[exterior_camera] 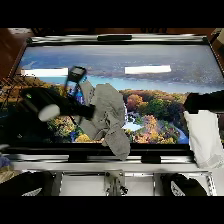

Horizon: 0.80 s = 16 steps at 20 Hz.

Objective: Fold the shirts.

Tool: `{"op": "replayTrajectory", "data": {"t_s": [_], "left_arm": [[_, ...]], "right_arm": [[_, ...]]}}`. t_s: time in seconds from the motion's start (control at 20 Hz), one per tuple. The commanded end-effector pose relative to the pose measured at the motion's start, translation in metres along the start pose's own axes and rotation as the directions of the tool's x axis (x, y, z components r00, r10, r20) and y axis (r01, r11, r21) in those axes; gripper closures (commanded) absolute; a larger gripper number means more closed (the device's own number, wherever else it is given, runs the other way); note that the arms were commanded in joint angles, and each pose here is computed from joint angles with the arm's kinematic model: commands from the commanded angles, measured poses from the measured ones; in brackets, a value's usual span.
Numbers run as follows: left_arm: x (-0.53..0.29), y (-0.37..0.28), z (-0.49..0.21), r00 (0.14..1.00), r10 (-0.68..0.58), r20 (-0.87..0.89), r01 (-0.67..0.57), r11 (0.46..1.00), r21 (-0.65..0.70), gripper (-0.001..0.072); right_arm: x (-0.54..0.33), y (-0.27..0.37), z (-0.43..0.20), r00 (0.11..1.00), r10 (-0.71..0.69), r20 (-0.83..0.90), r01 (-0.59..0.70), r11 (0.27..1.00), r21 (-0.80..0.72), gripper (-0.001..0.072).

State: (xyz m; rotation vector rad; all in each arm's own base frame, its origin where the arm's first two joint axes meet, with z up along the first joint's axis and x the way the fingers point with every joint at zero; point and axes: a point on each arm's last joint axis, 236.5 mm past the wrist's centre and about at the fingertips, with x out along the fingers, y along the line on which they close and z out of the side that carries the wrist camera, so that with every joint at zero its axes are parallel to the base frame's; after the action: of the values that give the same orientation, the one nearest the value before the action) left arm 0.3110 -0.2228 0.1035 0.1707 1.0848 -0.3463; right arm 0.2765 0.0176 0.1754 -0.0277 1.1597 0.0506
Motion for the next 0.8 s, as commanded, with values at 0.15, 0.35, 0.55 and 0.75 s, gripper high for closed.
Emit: {"op": "replayTrajectory", "data": {"t_s": [0.15,0.35,0.55,0.75], "left_arm": [[0.031,0.15,-0.067,0.968,-0.161,-0.191,0.039,0.853,-0.52,-0.0004],[0.09,0.177,-0.108,0.974,-0.185,-0.128,0.039,0.699,-0.714,-0.0002],[0.139,0.161,-0.102,0.96,-0.269,-0.079,0.118,0.645,-0.755,-0.0001],[0.168,0.151,-0.069,0.955,-0.29,0.058,0.216,0.552,-0.806,-0.0001]], "right_arm": [[0.085,0.08,-0.066,0.84,0.44,-0.317,-0.408,0.898,0.165,0.012],[0.112,0.104,-0.088,0.745,0.541,-0.39,-0.47,0.841,0.268,0.012],[0.125,0.107,-0.089,0.721,0.556,-0.413,-0.467,0.831,0.302,0.0121],[0.123,0.109,-0.088,0.713,0.567,-0.412,-0.472,0.823,0.315,0.0121]]}}
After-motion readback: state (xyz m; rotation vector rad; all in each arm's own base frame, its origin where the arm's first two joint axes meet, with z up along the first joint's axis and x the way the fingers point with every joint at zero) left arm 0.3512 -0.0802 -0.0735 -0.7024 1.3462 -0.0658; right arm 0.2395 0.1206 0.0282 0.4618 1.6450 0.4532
